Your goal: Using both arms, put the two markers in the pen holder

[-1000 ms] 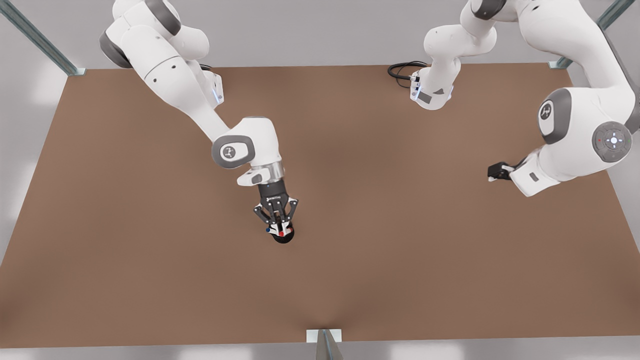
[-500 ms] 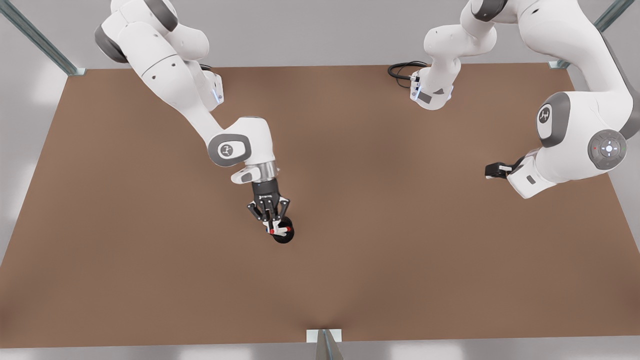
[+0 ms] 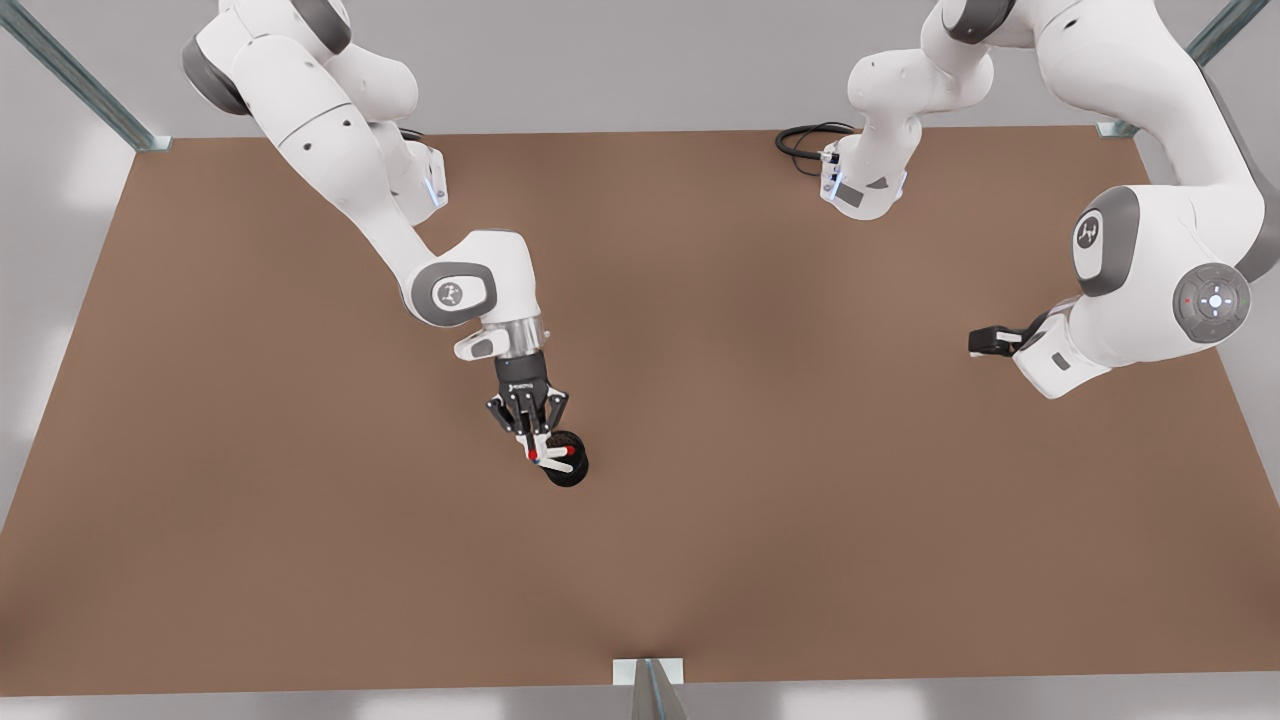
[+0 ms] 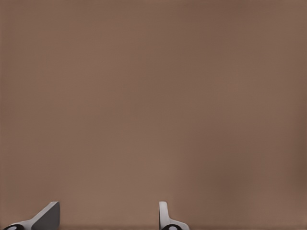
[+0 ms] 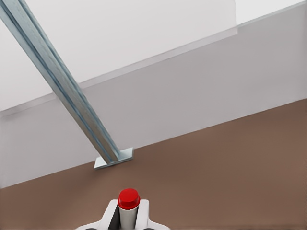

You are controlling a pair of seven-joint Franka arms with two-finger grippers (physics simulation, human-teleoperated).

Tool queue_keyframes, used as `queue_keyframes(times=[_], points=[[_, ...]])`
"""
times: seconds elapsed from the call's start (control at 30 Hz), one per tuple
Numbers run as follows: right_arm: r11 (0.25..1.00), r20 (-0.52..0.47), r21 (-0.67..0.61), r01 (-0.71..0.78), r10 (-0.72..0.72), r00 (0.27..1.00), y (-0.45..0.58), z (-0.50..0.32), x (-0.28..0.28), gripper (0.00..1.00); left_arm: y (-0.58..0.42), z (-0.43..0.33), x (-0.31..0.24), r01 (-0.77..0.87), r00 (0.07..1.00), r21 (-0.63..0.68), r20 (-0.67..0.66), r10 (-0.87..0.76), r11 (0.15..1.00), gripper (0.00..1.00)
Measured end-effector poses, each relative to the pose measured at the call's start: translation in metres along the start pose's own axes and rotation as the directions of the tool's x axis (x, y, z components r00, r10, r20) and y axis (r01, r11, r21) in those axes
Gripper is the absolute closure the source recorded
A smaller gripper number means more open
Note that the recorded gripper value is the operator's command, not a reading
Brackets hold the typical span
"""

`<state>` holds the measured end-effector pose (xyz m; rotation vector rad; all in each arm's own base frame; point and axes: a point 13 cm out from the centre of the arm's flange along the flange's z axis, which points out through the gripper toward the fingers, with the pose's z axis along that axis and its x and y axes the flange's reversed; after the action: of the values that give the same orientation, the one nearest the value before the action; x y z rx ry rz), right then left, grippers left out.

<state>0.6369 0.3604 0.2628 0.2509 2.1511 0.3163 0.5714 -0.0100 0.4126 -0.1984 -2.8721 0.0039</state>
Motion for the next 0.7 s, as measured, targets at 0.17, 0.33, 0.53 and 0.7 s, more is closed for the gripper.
queue_keyframes(times=[0.17,0.33,0.53,0.7], points=[[1.0,0.007,0.001,0.018,-0.018,1.0,-0.017,0.003,0.007,0.76,-0.001,0.004,-0.002,0.004,1.0,0.002,-0.005,-0.004,1.0,0.0],[1.0,0.003,-0.005,0.003,-0.003,1.0,-0.015,0.005,0.017,0.76,-0.001,0.006,-0.005,0.006,1.0,0.003,-0.006,-0.006,1.0,0.0],[1.0,-0.019,0.006,-0.008,0.008,1.0,-0.024,0.019,0.04,0.0,-0.001,0.008,-0.006,0.011,1.0,0.011,-0.009,-0.011,1.0,0.0],[0.983,0.015,0.024,-0.184,0.184,0.983,-0.02,0.005,-0.033,0.0,-0.011,-0.008,-0.009,-0.007,1.0,-0.001,0.027,0.007,1.0,0.0]])
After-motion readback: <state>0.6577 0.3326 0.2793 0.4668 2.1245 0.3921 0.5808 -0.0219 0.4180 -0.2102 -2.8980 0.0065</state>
